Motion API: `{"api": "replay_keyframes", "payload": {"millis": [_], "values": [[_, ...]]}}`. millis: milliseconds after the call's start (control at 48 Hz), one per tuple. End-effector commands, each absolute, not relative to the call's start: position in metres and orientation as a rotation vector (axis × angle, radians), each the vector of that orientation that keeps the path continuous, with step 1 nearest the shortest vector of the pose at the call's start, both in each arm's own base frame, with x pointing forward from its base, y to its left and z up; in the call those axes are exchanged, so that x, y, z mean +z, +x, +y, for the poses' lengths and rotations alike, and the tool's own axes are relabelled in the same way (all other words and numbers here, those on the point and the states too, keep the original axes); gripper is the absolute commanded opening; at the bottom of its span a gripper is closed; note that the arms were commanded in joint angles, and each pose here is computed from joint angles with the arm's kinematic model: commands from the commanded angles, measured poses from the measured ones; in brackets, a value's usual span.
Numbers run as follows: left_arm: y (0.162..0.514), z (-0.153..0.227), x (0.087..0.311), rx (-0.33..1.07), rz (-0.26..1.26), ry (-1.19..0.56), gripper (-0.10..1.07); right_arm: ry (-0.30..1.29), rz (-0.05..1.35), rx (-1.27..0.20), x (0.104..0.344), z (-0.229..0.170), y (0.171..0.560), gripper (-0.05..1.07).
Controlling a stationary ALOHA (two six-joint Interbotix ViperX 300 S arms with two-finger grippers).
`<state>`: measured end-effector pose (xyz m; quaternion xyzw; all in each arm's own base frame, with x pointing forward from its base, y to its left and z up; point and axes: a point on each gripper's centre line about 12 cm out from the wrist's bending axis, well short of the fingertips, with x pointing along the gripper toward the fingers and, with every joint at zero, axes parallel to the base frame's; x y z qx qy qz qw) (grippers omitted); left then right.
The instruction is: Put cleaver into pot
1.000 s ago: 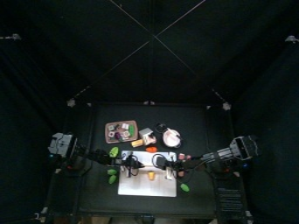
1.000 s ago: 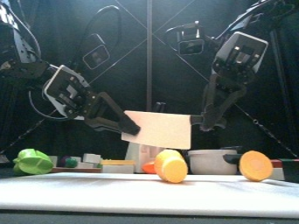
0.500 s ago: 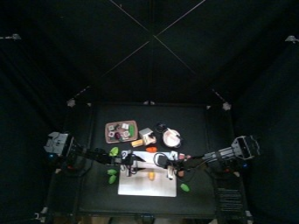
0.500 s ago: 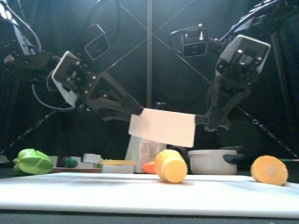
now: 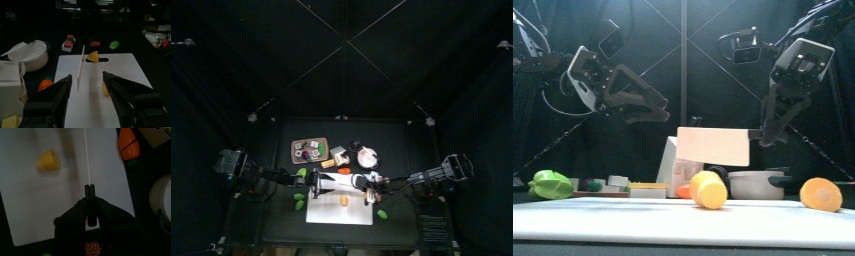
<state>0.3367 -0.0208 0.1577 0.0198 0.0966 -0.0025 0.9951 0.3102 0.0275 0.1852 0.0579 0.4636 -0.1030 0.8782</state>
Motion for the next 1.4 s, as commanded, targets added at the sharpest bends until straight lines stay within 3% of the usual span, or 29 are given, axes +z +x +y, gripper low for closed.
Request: {"api": "replay_keyframes", "payload": {"millis": [0,104,312,396,667,833,1375], "values": [[0.339,-0.020,0.168,-0.002,0.155,0.040,0.87,0.142,0.935,-0.226,0.201,0.025,0.307,0.40],[0.339,-0.019,0.168,0.000,0.154,0.040,0.87,0.167,0.956,-0.259,0.208,0.022,0.302,0.40],[0.338,-0.017,0.167,0.007,0.157,0.039,0.87,0.205,0.982,-0.403,0.245,-0.003,0.283,0.40],[0.339,-0.016,0.167,0.010,0.160,0.039,0.87,0.224,1.001,-0.465,0.247,-0.017,0.276,0.40],[0.337,-0.015,0.166,0.012,0.163,0.039,0.87,0.314,1.033,-0.647,0.236,-0.068,0.265,0.40],[0.336,-0.015,0.164,0.012,0.169,0.040,0.87,0.368,1.087,-0.700,0.218,-0.080,0.250,0.40],[0.336,-0.013,0.161,0.019,0.179,0.040,0.87,0.419,1.065,-0.689,0.196,-0.087,0.251,0.43]]}}
